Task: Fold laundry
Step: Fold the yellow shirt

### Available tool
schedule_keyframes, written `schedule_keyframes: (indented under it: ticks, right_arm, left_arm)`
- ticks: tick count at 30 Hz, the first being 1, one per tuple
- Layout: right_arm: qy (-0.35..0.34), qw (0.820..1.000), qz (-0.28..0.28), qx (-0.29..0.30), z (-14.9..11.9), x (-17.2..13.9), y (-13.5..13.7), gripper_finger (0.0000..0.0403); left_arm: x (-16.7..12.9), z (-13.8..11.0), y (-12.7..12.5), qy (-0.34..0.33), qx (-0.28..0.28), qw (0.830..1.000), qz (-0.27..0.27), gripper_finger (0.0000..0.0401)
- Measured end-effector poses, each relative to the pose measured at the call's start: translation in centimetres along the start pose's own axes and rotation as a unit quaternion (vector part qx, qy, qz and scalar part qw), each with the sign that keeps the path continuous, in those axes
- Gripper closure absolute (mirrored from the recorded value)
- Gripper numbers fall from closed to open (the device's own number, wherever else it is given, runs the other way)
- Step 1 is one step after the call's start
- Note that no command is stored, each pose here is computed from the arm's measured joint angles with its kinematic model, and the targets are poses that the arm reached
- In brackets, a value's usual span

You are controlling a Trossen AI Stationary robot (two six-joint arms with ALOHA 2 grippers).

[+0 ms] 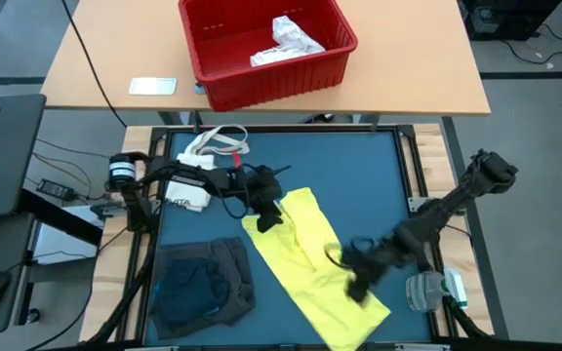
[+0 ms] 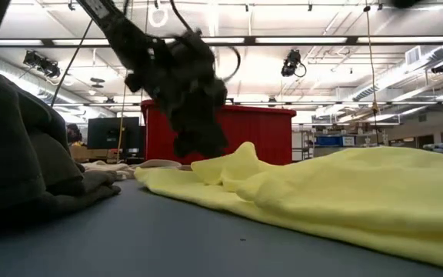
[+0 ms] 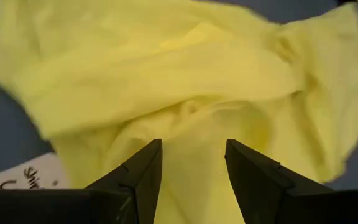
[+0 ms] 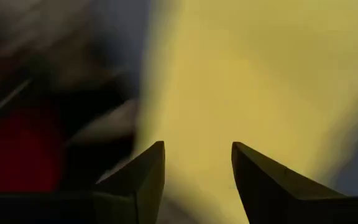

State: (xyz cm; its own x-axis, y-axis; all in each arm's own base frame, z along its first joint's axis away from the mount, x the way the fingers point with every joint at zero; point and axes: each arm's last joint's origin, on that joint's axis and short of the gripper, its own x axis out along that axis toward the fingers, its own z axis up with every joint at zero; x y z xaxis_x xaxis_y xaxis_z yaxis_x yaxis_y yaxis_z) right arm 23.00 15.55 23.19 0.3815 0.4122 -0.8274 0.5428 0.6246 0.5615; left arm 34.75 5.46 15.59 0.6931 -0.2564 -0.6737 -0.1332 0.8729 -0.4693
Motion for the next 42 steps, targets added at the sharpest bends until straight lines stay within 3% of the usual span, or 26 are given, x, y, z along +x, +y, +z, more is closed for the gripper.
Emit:
schedule_keyframes:
  ticks: [2, 4, 13, 17, 19, 22, 25, 30, 34, 39, 42]
  right_arm:
    - [-0.028, 0.994, -0.085, 0.056, 2.4, 0.2, -2.2, 0.0217]
    - [-0.035, 0.988, -0.129, 0.079, 4.7, 0.7, -3.9, 0.0218]
    - [-0.063, 0.978, -0.177, 0.092, 12.5, 4.4, -9.4, 0.0246]
    - [-0.065, 0.973, -0.202, 0.089, 15.1, 4.4, -12.0, 0.0269]
    - [-0.104, 0.966, -0.229, 0.067, 16.8, 3.7, -13.0, 0.0277]
    - [-0.184, 0.934, -0.303, 0.034, 19.6, 1.4, -14.9, 0.0284]
    - [-0.216, 0.928, -0.299, 0.049, 21.3, -1.7, -15.6, 0.0283]
    - [-0.198, 0.952, -0.221, 0.071, 20.7, -4.7, -15.0, 0.0278]
    - [-0.191, 0.967, -0.153, 0.075, 19.7, -4.9, -12.8, 0.0278]
    - [-0.177, 0.964, -0.184, 0.080, 18.4, -2.1, -11.3, 0.0282]
    - [-0.150, 0.957, -0.216, 0.123, 17.1, -0.1, -11.8, 0.0282]
  left_arm:
    - [0.7, -0.5, 1.2, 0.016, -0.040, 0.999, 0.013, 0.0220]
    - [1.0, -0.8, 2.6, 0.028, -0.087, 0.995, 0.028, 0.0221]
    - [-2.8, -0.5, 8.1, 0.030, -0.208, 0.972, 0.104, 0.0241]
    - [-5.2, -1.0, 9.0, 0.052, -0.247, 0.957, 0.145, 0.0262]
    - [-6.4, -1.2, 8.9, 0.061, -0.250, 0.952, 0.166, 0.0271]
    - [-7.8, -1.1, 8.5, 0.063, -0.240, 0.950, 0.191, 0.0280]
    - [-8.9, -0.9, 7.9, 0.052, -0.233, 0.951, 0.194, 0.0284]
    - [-10.4, 0.4, 7.5, -0.005, -0.197, 0.963, 0.186, 0.0285]
    - [-10.8, 1.5, 7.4, -0.049, -0.137, 0.975, 0.171, 0.0285]
    - [-10.4, 1.6, 7.9, -0.044, -0.097, 0.979, 0.171, 0.0285]
    - [-10.0, 1.2, 8.5, -0.028, -0.096, 0.979, 0.175, 0.0285]
